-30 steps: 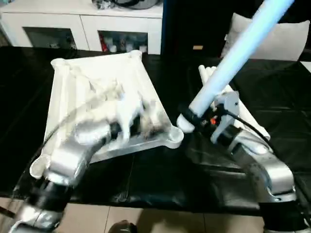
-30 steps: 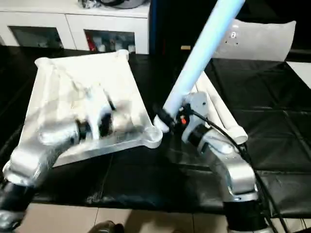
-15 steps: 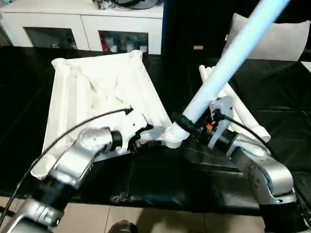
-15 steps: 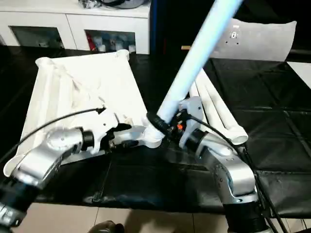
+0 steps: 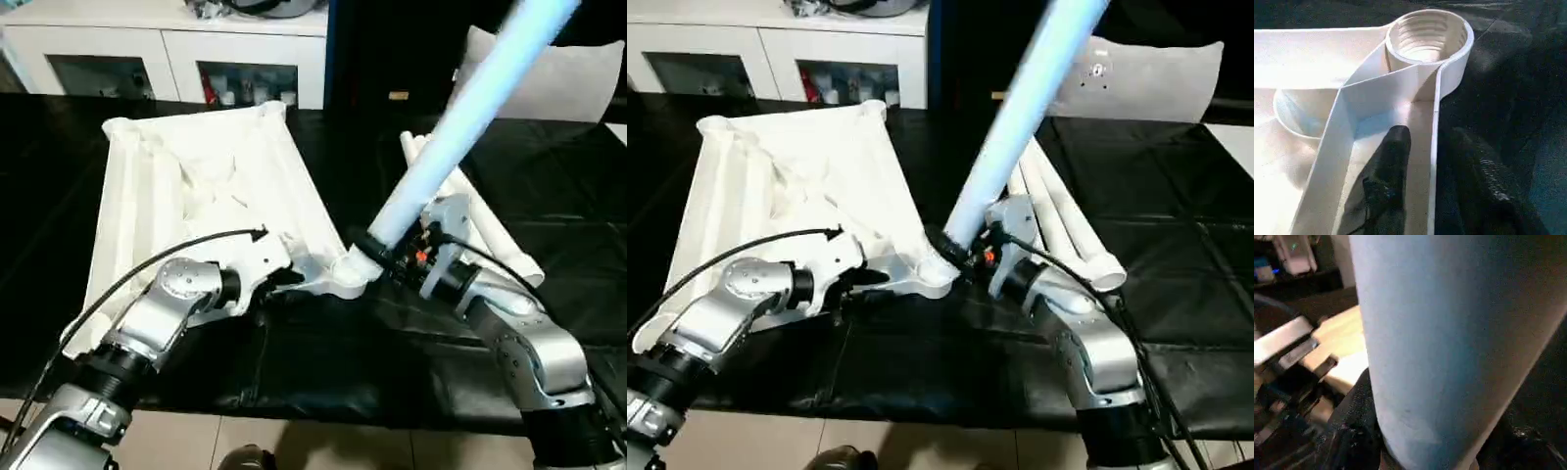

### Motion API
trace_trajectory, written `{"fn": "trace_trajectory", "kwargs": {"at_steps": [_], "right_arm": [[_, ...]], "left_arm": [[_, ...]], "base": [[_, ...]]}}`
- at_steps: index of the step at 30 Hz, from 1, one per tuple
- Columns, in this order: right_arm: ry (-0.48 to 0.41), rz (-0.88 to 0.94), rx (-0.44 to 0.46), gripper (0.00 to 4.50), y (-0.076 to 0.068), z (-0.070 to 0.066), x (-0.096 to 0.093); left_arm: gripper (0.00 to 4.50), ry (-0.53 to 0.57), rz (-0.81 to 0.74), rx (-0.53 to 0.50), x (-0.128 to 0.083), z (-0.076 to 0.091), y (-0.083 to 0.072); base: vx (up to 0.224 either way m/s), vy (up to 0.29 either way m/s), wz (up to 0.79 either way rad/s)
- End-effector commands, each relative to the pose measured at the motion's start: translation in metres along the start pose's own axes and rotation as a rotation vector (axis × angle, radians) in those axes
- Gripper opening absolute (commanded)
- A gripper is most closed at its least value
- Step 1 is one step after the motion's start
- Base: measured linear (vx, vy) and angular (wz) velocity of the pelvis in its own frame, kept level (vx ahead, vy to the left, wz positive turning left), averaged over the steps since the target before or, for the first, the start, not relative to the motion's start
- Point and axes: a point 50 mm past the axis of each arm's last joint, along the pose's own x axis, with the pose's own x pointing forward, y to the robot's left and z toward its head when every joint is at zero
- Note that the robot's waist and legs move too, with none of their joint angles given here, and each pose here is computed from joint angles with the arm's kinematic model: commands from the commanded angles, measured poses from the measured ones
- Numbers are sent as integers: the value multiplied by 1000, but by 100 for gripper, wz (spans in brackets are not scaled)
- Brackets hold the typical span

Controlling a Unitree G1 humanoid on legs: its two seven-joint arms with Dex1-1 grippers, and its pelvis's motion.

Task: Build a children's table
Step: Insert table leg to table base

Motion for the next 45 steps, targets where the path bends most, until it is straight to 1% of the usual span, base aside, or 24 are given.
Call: {"fn": "trace_trajectory", "kwargs": {"at_steps": [1, 3, 7, 8, 9, 12, 13, 15, 17, 20, 22, 24, 26, 29, 34, 38, 45], "right_arm": [[6, 10, -15, 193, 0, 3, 2], [28, 11, -16, 193, 0, 1, 3], [42, 24, -21, 193, 0, 1, 6], [57, 26, -26, 193, 0, 0, 7], [64, 33, -26, 193, 0, 0, 8], [81, 55, -29, 193, 1, -1, 10], [83, 56, -29, 193, 1, -1, 11], [100, 66, -38, 193, 0, -2, 12], [124, 67, -66, 193, -2, -4, 15], [136, 57, -61, 193, -4, -3, 17], [151, 49, -57, 193, -6, -4, 18], [165, 43, -56, 193, -8, -5, 18], [178, 52, -51, 193, -8, -7, 19], [212, 99, -22, 193, -5, -12, 18], [246, 110, -7, 193, -2, -19, 16], [255, 112, 3, 193, -3, -24, 18], [278, 128, 15, 193, -3, -28, 20]], "left_arm": [[128, 13, -8, 19, 0, 1, 2], [107, 16, -13, 18, 1, 0, 2], [71, 14, -17, 13, 3, 0, 3], [52, 28, -23, 17, 4, -2, 3], [52, 38, -24, 18, 4, -3, 3], [18, 57, -33, 16, 5, -6, 4], [18, 62, -36, 17, 5, -6, 4], [2, 81, -46, 21, 5, -8, 4], [0, 109, -70, 49, 5, -10, 4], [0, 107, -102, 67, 6, -8, 3], [0, 113, -137, 99, 6, -7, 0], [0, 99, -204, 151, 5, -5, -6], [0, 99, -243, 175, 4, -4, -9], [0, 94, -224, 181, 5, -1, -7], [0, 86, -224, 196, 5, 1, -6], [0, 69, -263, 230, 5, 5, -10], [0, 32, -318, 244, 7, 12, -17]], "base": [[0, 0, 0], [0, 0, 0], [0, 0, 0], [0, 0, 0], [0, 0, 0], [0, 0, 0], [0, 0, 0], [0, 0, 0], [0, 0, 0], [0, 0, 0], [0, 0, 0], [0, 0, 0], [0, 0, 0], [0, 0, 0], [0, 0, 0], [0, 0, 0], [0, 0, 0]]}}
